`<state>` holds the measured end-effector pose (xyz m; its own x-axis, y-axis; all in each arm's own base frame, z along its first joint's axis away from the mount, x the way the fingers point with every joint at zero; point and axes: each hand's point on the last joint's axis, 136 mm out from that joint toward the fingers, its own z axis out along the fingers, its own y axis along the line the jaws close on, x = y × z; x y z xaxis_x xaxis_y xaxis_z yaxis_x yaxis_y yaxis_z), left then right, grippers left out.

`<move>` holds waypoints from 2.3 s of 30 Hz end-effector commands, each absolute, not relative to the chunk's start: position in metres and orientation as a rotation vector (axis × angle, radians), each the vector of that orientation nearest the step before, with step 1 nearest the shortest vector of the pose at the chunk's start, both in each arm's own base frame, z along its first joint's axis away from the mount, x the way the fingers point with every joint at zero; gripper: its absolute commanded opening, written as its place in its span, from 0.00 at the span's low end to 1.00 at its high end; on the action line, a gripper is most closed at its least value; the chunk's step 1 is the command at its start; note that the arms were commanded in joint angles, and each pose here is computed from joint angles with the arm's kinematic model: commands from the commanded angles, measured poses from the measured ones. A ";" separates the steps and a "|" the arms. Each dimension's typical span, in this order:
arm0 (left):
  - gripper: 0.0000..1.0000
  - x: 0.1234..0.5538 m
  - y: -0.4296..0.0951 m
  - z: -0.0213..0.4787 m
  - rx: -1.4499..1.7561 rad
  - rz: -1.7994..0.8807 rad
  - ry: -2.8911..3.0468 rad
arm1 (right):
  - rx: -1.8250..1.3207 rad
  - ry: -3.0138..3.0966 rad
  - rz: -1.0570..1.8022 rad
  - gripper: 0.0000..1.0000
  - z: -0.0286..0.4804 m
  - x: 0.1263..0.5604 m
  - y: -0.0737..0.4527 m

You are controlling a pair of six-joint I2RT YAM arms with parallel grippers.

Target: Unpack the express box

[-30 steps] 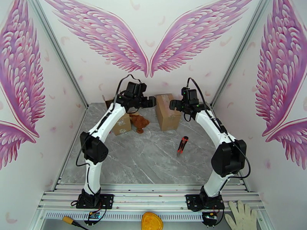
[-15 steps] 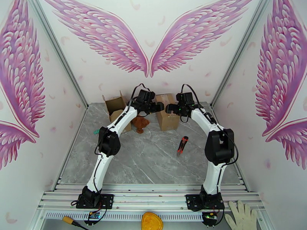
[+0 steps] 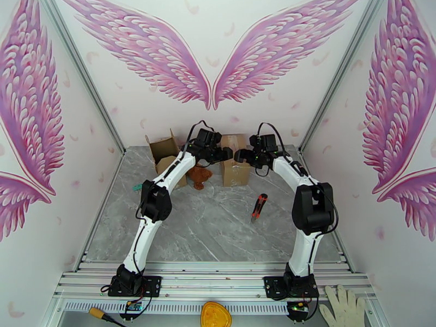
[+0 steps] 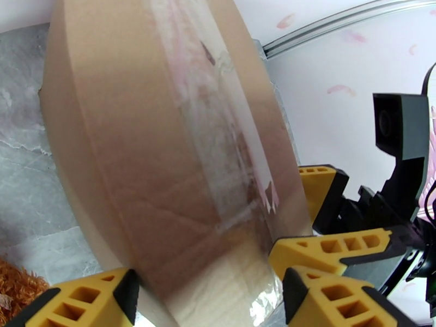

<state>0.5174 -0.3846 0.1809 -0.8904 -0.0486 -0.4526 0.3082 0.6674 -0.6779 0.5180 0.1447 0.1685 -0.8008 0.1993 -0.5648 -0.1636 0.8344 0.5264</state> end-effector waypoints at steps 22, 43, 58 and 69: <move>0.70 0.369 -0.343 0.168 0.462 -0.975 2.630 | 0.031 2.478 0.832 0.93 0.167 0.403 0.156; 0.94 0.425 -0.279 0.262 0.520 -0.624 2.286 | 0.744 2.294 0.017 0.99 0.209 0.365 -0.016; 0.99 0.471 -0.273 0.312 0.532 -0.466 2.024 | 0.980 2.520 0.183 0.82 0.084 0.357 0.020; 0.99 0.464 -0.277 0.301 0.546 -0.517 2.052 | 0.967 2.611 0.185 0.74 0.048 0.369 0.050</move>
<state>0.4676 -0.2775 0.2806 -0.5157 0.1921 -0.8349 0.5453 0.8253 -0.1470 0.3546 0.0429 0.0437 -0.7307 0.6281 -0.2675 0.5985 0.7779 0.1916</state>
